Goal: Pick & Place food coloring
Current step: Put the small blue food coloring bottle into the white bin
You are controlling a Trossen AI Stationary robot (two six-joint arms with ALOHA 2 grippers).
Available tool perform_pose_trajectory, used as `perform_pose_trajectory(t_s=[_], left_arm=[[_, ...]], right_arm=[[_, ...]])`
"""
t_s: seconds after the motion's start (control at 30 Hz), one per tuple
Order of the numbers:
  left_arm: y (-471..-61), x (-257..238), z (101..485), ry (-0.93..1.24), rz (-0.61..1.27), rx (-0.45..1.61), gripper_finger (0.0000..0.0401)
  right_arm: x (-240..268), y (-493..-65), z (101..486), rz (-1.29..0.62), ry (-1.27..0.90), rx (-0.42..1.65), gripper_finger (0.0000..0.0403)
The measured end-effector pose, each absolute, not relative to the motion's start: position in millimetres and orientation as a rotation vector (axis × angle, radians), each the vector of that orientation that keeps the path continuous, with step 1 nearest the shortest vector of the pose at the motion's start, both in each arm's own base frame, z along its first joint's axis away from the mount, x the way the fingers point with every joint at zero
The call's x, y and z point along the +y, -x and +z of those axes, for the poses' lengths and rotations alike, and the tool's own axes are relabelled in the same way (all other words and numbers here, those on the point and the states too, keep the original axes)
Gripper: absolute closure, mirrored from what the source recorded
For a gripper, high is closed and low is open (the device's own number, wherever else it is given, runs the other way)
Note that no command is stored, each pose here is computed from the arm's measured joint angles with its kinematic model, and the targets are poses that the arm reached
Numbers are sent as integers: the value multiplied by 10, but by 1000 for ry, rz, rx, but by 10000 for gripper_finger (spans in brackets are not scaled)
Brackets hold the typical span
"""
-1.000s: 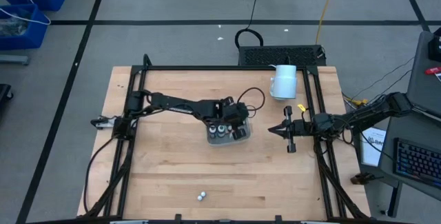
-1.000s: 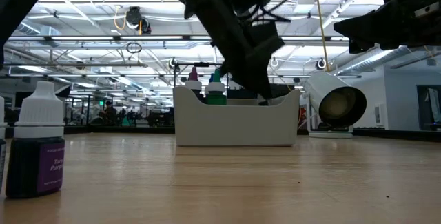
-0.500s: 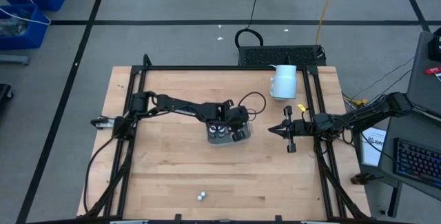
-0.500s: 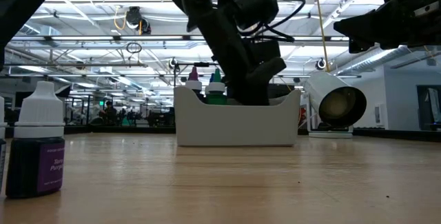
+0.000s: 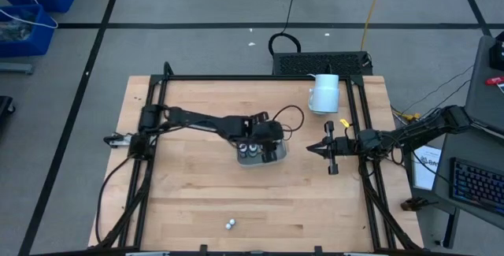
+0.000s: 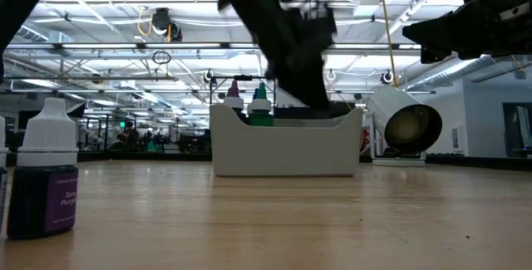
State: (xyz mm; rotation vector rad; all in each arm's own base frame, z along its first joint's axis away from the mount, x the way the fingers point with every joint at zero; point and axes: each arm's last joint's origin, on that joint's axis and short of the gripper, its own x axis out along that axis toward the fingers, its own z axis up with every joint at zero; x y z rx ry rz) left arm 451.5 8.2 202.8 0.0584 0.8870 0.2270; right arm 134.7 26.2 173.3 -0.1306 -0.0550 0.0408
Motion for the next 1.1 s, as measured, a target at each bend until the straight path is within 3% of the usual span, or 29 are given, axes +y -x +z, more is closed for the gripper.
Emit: perform_pose_trajectory(t_s=[0.3, 0.43, 0.6, 0.73, 0.83, 0.93, 1.1], left_arm=[[-3746, -536, 3083, -118, -18, 904, 215], [-3276, -819, 3491, -116, 117, 839, 225], [-2525, -1055, 3940, -217, 227, 587, 283], [-2023, -1043, 3739, -149, 268, 450, 342], [-1775, -970, 3254, -84, 303, 400, 387], [-1639, -883, 2799, 31, 342, 300, 393], [-1455, -737, 2229, 16, 368, 169, 397]], right_arm=[[262, -1346, 1735, 40, 148, -57, 399], [261, -1346, 1737, 40, 149, -59, 399], [261, -1346, 1741, 40, 130, -63, 399], [261, -1346, 1741, 42, 105, -62, 399], [262, -1346, 1741, 44, 102, -62, 399], [263, -1347, 1741, 45, 103, -62, 399], [262, -1347, 1741, 45, 103, -62, 399]])
